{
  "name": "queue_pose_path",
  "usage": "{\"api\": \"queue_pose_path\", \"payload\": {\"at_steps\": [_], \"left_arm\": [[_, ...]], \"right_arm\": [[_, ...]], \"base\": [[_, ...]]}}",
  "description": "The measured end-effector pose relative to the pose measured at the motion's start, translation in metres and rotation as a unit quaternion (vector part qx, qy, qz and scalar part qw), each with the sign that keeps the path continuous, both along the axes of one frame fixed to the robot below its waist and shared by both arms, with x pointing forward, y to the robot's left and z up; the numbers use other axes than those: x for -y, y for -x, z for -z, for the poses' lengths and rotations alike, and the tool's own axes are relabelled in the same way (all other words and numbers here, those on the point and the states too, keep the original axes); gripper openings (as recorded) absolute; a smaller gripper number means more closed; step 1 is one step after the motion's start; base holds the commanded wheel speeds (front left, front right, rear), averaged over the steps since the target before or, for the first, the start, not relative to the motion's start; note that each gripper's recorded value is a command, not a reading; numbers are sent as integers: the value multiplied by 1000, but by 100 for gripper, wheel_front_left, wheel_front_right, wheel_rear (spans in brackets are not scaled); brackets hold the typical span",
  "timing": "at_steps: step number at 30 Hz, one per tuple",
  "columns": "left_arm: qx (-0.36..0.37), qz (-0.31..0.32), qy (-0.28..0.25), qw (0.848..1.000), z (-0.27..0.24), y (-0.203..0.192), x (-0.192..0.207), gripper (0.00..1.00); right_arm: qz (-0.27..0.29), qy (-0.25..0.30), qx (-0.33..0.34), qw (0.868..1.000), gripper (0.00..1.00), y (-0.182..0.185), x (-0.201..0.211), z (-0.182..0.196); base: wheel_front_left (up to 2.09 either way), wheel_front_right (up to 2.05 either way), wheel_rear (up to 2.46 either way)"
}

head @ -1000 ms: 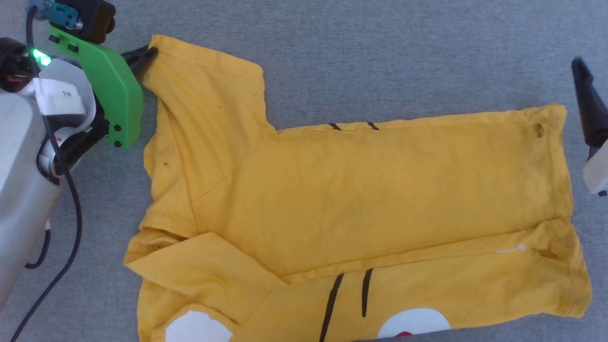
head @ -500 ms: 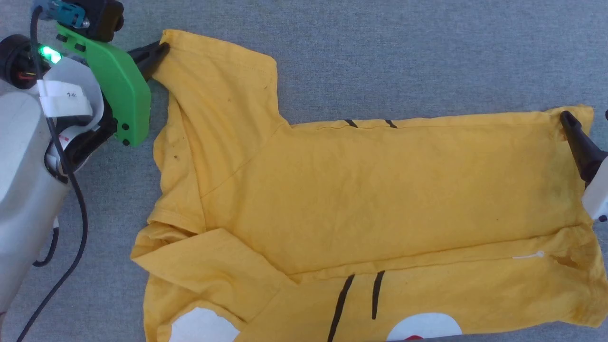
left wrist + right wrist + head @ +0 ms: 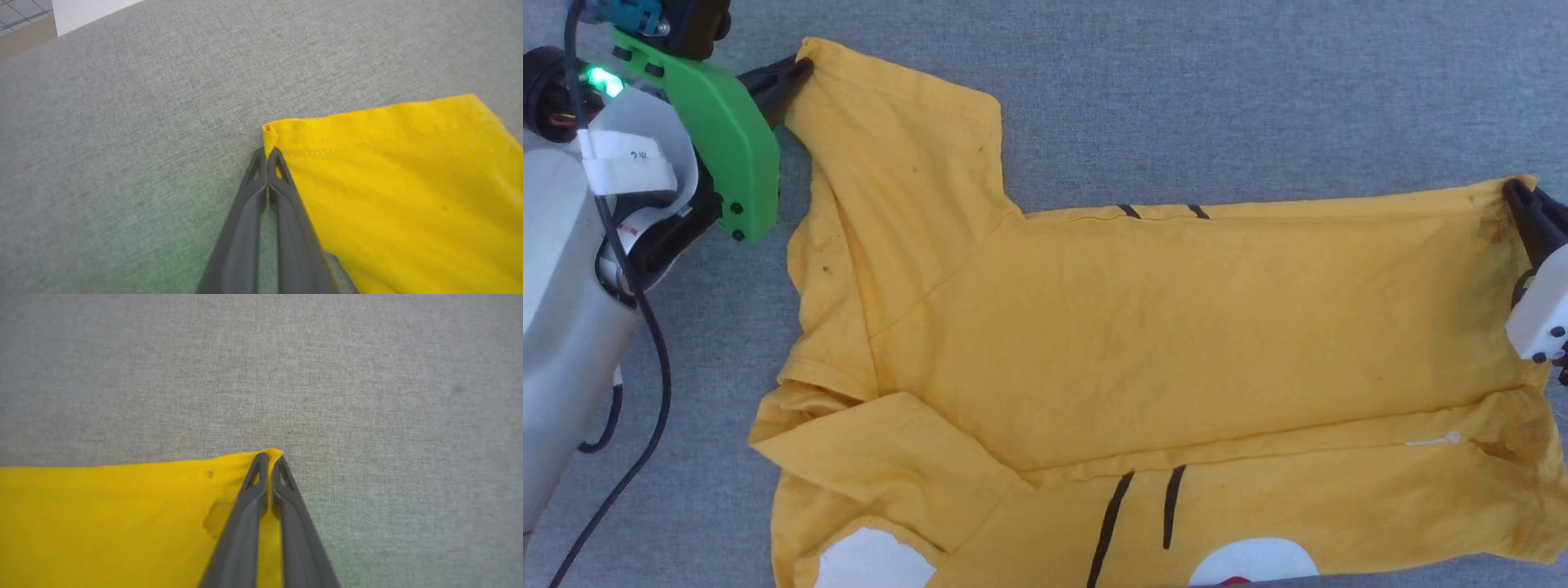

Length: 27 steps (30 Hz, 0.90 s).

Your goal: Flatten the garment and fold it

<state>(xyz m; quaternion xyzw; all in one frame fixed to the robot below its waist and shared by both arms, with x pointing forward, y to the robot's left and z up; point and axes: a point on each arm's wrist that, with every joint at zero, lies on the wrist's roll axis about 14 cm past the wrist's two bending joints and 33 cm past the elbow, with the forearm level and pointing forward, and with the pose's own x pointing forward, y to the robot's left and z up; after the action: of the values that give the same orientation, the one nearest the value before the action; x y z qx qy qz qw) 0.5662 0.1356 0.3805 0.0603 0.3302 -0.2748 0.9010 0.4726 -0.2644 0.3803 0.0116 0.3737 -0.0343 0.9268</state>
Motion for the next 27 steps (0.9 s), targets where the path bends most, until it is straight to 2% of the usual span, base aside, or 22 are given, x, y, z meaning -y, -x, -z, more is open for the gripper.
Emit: {"api": "queue_pose_path", "payload": {"at_steps": [9,15,21,27], "left_arm": [[76,-34,59,995,-50,4,-4,0],[154,-57,115,980,-102,26,-7,0],[176,-100,170,964,-135,81,-17,0],[143,-155,196,958,-131,146,-29,0]], "right_arm": [[0,6,79,997,0,0,3,-44],[6,-2,124,992,0,21,4,-74],[26,-23,137,990,0,60,3,-87],[58,-50,129,989,0,105,7,-85]], "base": [[0,0,0],[0,0,0],[0,0,0],[0,0,0]]}}
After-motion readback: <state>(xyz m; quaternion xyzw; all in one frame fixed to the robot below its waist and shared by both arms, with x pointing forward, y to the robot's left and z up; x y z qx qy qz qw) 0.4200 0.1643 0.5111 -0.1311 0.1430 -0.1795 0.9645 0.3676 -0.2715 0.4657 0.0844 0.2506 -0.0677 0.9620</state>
